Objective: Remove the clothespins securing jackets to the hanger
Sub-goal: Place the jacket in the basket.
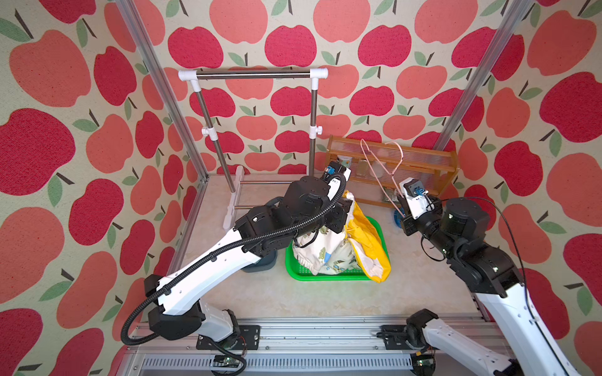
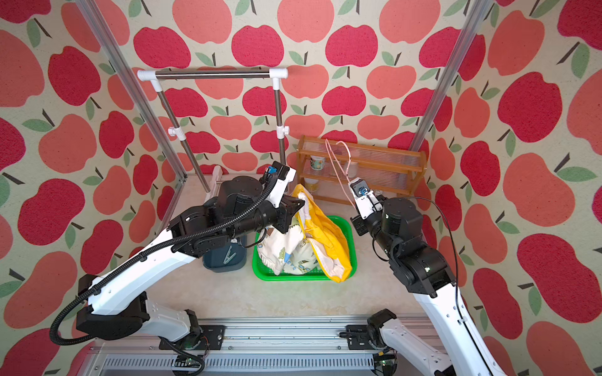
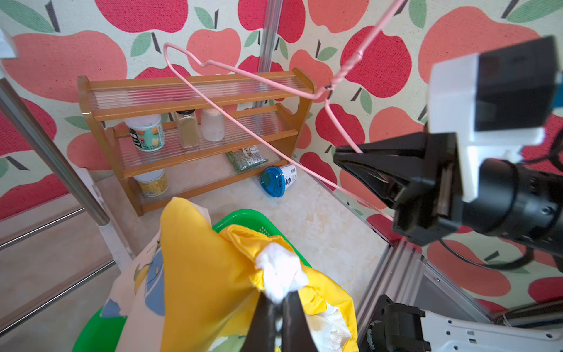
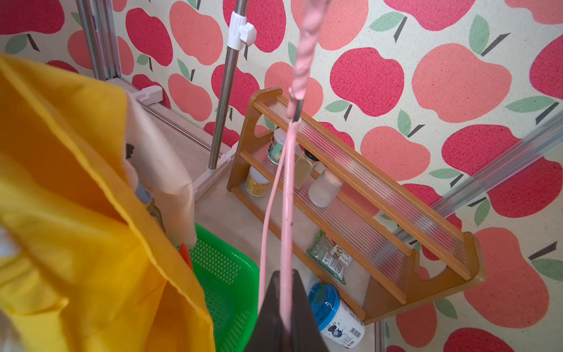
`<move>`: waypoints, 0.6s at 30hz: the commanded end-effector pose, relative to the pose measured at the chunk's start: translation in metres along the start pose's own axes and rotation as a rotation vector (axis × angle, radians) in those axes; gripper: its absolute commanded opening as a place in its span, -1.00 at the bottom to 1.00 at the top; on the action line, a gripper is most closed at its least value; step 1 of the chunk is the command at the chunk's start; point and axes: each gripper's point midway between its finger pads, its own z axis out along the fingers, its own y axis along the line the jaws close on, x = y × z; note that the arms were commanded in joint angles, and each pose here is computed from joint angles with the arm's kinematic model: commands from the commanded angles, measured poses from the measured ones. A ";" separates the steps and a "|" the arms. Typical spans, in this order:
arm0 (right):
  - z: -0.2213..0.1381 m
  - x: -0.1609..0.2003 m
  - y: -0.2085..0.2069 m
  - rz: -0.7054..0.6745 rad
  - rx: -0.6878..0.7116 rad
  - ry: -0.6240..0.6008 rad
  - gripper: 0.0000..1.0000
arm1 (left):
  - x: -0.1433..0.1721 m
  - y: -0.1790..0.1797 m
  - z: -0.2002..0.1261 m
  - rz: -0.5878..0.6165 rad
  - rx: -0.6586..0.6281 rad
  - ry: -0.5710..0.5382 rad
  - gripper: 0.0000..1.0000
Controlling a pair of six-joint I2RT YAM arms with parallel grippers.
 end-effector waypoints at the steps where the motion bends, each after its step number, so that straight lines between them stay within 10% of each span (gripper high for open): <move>1: -0.010 -0.023 -0.010 0.039 0.007 -0.096 -1.00 | 0.013 -0.005 0.009 -0.048 0.002 0.029 -1.00; 18: -0.001 -0.017 -0.002 0.088 -0.047 -0.104 -1.00 | 0.096 0.105 0.074 0.029 -0.369 0.341 -1.00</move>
